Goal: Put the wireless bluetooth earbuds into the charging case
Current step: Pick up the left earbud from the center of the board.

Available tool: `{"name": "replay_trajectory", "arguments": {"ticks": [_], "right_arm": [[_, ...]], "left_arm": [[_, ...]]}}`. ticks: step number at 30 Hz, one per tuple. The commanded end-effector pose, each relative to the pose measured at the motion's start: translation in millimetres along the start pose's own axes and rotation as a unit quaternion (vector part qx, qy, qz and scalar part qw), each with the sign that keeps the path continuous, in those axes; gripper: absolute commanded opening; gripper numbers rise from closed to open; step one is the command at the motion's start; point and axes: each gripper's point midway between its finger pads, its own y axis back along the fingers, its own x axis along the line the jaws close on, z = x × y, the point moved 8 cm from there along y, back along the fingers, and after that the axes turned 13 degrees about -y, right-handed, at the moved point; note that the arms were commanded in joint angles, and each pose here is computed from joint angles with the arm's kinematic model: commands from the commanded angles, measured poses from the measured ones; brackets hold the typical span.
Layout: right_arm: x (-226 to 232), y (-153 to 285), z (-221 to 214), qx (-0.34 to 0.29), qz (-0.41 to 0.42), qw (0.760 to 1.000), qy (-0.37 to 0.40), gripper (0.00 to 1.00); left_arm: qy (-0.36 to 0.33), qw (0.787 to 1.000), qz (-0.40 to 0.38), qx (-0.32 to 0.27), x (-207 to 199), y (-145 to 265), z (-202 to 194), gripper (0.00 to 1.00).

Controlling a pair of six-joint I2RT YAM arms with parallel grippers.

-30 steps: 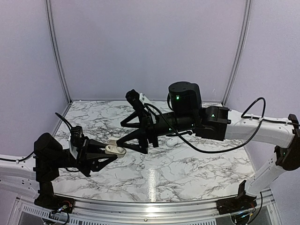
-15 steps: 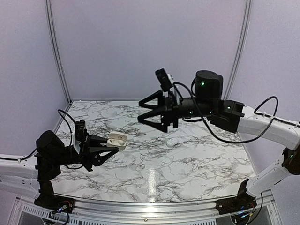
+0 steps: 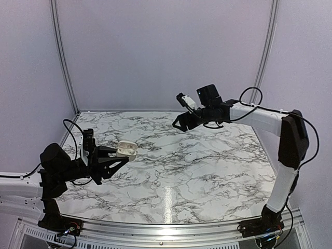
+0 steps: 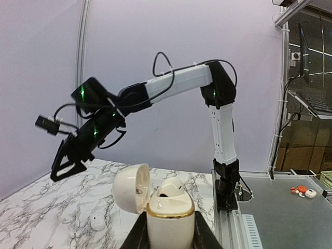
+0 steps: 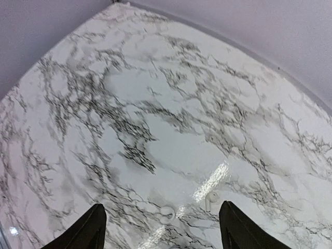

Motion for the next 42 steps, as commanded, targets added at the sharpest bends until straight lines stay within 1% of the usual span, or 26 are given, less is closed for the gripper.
{"name": "replay_trajectory", "arguments": {"ticks": [1,4,6,13,16,27,35,42], "right_arm": [[-38.1,-34.6,-28.5,0.1,-0.094,0.991,0.013,0.74],[-53.9,-53.7,-35.3,0.111,-0.099,0.989,0.004,0.73],[-62.2,-63.2,-35.9,0.118,-0.11,0.987,0.001,0.7],[-76.9,-94.6,-43.4,0.151,-0.113,0.982,-0.006,0.64],[-81.1,-102.7,-49.3,0.162,-0.115,0.98,-0.008,0.58],[-91.0,-119.2,-67.7,0.189,-0.119,0.975,-0.012,0.51],[-99.2,-132.2,-77.3,0.207,-0.129,0.97,-0.009,0.41],[-99.2,-127.9,-81.4,0.217,-0.131,0.967,-0.009,0.28]], "left_arm": [[-0.008,1.0,0.003,-0.016,0.2,4.4,2.1,0.0],[-0.009,1.0,0.006,-0.014,0.3,5.6,-0.4,0.0],[-0.009,1.0,0.006,-0.015,0.2,5.9,0.1,0.0],[-0.013,1.0,0.004,-0.017,0.7,4.6,2.3,0.0],[-0.015,1.0,0.003,-0.017,0.6,4.5,2.5,0.0],[-0.019,1.0,0.002,-0.014,0.8,4.0,0.8,0.0],[-0.021,1.0,0.006,-0.016,1.2,4.9,1.5,0.0],[-0.025,1.0,0.008,-0.016,1.2,5.4,1.3,0.0]]}}
